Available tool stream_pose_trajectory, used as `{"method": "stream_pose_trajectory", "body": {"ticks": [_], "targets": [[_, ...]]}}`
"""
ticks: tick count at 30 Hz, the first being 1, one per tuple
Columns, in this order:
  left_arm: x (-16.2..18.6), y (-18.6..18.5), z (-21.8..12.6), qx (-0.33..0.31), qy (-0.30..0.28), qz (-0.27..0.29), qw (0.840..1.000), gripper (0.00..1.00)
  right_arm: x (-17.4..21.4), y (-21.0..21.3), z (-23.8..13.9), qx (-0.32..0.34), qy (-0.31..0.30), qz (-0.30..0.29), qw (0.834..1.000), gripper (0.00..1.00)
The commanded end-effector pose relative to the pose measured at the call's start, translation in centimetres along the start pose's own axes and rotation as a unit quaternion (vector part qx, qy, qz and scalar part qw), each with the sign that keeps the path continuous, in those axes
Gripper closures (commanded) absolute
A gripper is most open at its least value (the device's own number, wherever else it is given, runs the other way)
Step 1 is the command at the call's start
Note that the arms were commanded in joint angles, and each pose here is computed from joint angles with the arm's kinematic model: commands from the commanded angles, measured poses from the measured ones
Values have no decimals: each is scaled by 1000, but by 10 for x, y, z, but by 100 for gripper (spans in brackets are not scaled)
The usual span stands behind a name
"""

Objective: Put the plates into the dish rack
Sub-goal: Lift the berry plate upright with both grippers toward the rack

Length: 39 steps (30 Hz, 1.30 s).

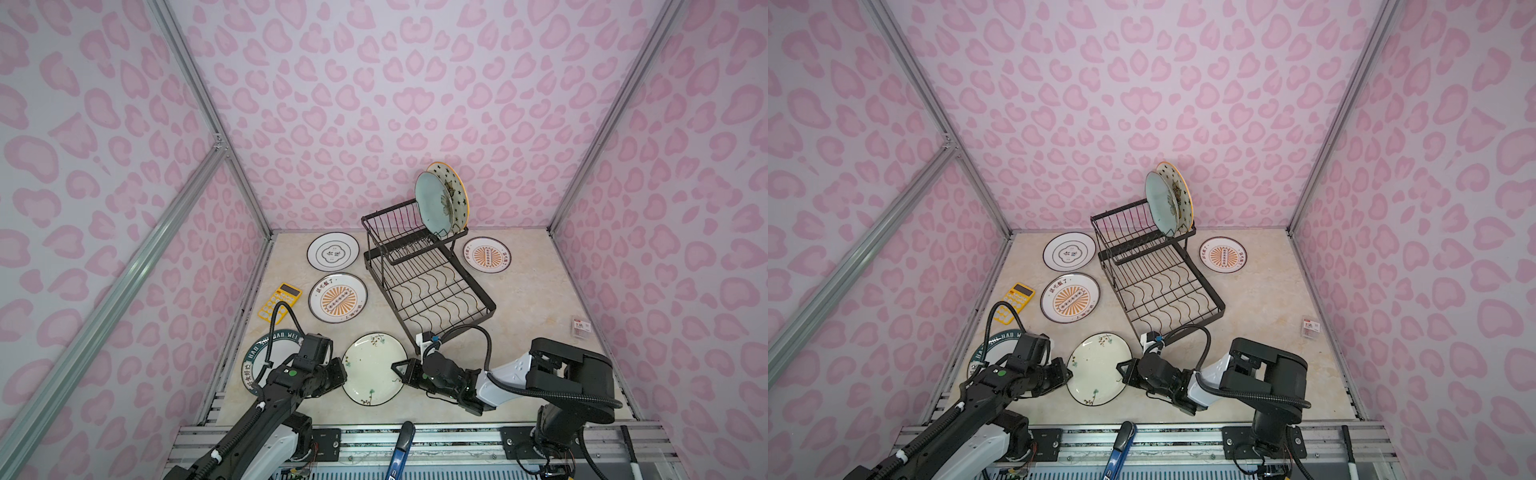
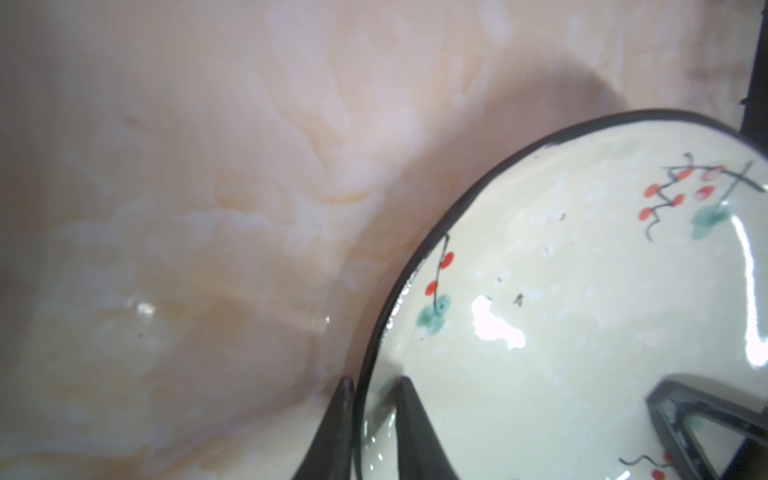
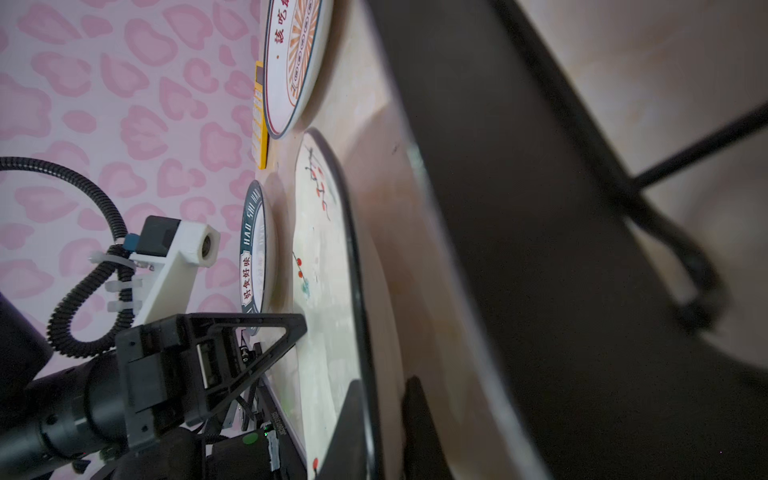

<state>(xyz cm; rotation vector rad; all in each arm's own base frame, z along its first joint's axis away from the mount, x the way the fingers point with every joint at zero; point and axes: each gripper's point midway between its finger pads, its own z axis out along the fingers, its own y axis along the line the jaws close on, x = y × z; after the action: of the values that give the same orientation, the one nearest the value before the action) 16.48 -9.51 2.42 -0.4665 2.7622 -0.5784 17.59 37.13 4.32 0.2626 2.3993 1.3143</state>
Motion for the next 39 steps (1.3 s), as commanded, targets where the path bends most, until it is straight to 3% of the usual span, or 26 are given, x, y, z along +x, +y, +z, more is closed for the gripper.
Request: {"method": "stream_pose_trajectory", "body": {"ticks": [1,12,20,32,39], "targets": [[-4,-28,-4,67,-1,9,998,80,19,2,0,-8,52,19,998,100],[-13,-28,-11,64,-29,9,998,79,4,30,-4,15,45,-58,997,100],[-32,-39,-35,69,-76,14,995,77,-26,43,-7,25,33,-100,994,100],[-66,-64,-70,79,-138,30,987,47,-64,59,-10,11,38,-134,990,100],[-81,-77,-73,81,-147,52,984,39,-89,65,-14,-20,40,-121,992,100]]}}
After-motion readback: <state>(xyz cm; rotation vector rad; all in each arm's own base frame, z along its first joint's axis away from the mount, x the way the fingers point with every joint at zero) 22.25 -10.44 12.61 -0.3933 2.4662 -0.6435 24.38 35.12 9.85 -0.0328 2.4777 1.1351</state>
